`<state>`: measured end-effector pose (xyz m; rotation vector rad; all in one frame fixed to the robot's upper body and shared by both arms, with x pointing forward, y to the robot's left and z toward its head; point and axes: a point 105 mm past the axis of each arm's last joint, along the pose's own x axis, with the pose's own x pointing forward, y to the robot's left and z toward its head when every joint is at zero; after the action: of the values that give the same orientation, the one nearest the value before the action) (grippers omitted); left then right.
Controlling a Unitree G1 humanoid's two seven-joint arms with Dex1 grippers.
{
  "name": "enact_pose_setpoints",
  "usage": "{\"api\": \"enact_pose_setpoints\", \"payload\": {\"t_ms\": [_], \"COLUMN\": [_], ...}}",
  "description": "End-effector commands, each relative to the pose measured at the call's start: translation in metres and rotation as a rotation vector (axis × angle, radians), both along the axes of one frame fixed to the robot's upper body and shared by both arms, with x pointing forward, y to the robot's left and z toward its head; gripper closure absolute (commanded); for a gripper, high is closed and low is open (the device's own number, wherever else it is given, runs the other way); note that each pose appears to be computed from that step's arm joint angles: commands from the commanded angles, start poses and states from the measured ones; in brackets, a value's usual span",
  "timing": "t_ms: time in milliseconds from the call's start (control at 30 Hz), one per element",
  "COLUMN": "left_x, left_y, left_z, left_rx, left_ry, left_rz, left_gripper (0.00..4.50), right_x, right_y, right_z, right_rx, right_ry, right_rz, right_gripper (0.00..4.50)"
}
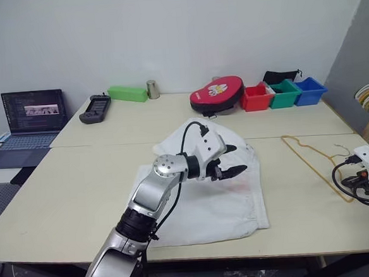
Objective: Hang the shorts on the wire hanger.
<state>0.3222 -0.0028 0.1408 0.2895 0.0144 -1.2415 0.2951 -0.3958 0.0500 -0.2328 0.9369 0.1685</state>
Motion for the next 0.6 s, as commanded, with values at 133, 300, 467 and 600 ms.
{"api": "enact_pose_setpoints", "payload": {"t_ms": [133,300,467,600], "left_x": [0.027,0.057,0.082,0.090], "left_y": [0.015,0.042,0.072,0.090], "left_z": [0.031,0.055,0.083,0.113], "left_rx": [-0.054,-0.092,-0.084,-0.136], "left_ry": [-0.052,-0.044,-0.068,-0.031], "left_rz": [0.069,0.142,0.175,0.141], "left_gripper": [1.18,1.18,1.18,0.91], "right_x": [0.029,0.054,0.069,0.072], "right_y": [0.007,0.040,0.081,0.105], "right_z": [0.042,0.080,0.106,0.121], "right_rx": [-0.247,-0.445,-0.653,-0.870], "right_ry": [-0.212,-0.419,-0.624,-0.739], "right_rz": [0.180,0.360,0.535,0.701], "right_gripper": [4.48,4.48,4.48,4.50]}}
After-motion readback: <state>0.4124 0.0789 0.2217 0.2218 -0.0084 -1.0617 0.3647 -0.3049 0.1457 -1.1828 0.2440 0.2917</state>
